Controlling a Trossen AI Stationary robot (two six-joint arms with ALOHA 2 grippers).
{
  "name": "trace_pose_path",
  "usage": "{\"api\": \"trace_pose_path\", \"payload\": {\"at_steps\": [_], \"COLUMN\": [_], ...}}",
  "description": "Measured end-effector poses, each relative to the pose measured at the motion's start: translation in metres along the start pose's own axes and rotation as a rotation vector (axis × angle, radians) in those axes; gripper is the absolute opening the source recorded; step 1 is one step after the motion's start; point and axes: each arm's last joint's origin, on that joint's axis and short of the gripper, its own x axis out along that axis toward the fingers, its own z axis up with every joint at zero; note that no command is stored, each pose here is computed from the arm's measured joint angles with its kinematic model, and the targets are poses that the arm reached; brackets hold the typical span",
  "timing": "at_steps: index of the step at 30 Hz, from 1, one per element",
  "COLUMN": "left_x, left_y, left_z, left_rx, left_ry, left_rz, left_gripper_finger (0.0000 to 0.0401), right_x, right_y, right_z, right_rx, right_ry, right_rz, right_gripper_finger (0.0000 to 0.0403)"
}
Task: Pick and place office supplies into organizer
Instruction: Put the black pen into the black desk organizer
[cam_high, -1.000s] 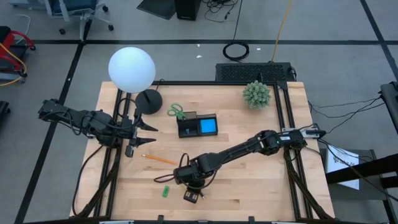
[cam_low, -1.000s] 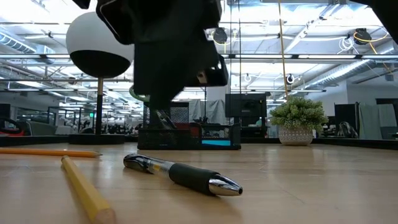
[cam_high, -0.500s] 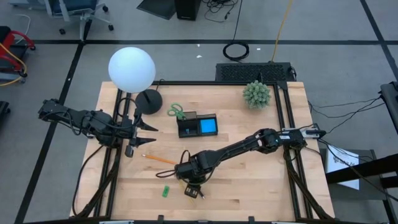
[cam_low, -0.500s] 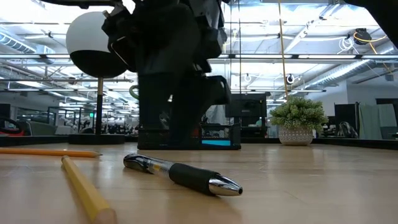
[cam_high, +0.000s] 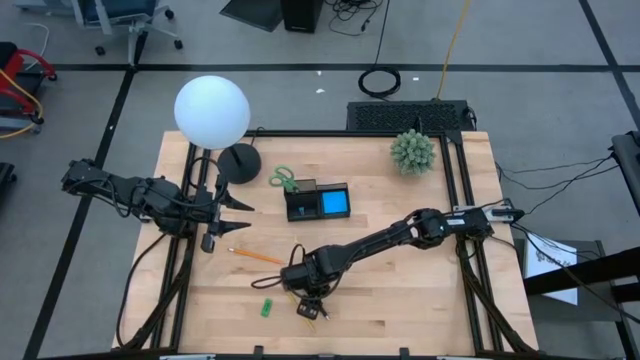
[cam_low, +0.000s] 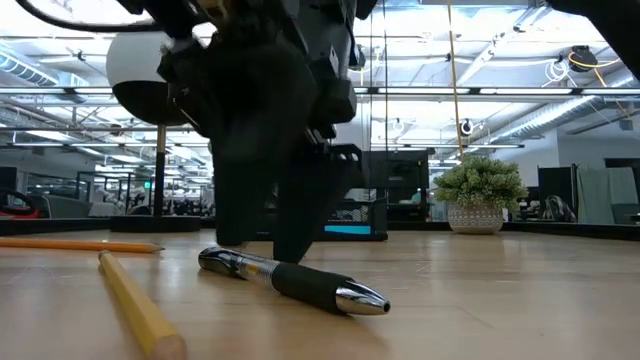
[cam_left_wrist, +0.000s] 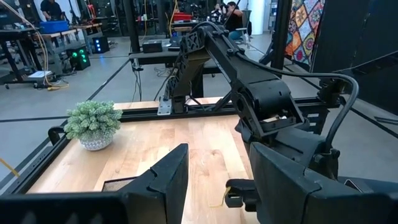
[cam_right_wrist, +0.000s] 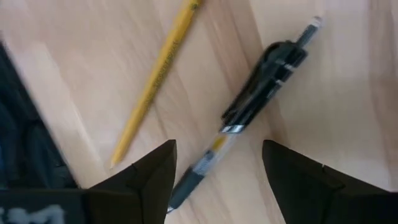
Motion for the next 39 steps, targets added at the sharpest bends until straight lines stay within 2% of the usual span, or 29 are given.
{"api": "trace_pose_path", "payload": {"at_steps": [5, 13, 21, 27, 34, 39], "left_x": [0.0, 0.0, 0.0, 0.0, 0.0, 0.0], "left_y": [0.0, 0.0, 0.0, 0.0, 0.0, 0.0], "left_z": [0.0, 0.0, 0.0, 0.0, 0.0, 0.0], "left_rx": [0.0, 0.0, 0.0, 0.001, 0.001, 0.001], "left_ry": [-0.002, -0.003, -0.003, -0.002, -0.002, -0.002], "left_rz": [0.0, 0.0, 0.0, 0.0, 0.0, 0.0], "left_gripper_finger": [0.0172, 0.0172, 0.0173, 0.0172, 0.0172, 0.0172], "right_x": [0.004, 0.006, 0.005, 0.002, -0.005, -0.02], "right_y": [-0.003, -0.013, -0.016, -0.025, -0.024, -0.021], "right_z": [0.0, -0.009, -0.01, -0.015, -0.005, 0.004], "right_rx": [-0.002, 0.017, 0.044, 0.101, 0.095, 0.055], "right_ry": [0.01, 0.05, 0.072, 0.14, 0.106, 0.0], "right_rz": [-0.032, -0.182, -0.201, -0.278, -0.17, -0.136], "right_gripper_finger": [0.0227, 0.0226, 0.0226, 0.0226, 0.0226, 0.0226]}}
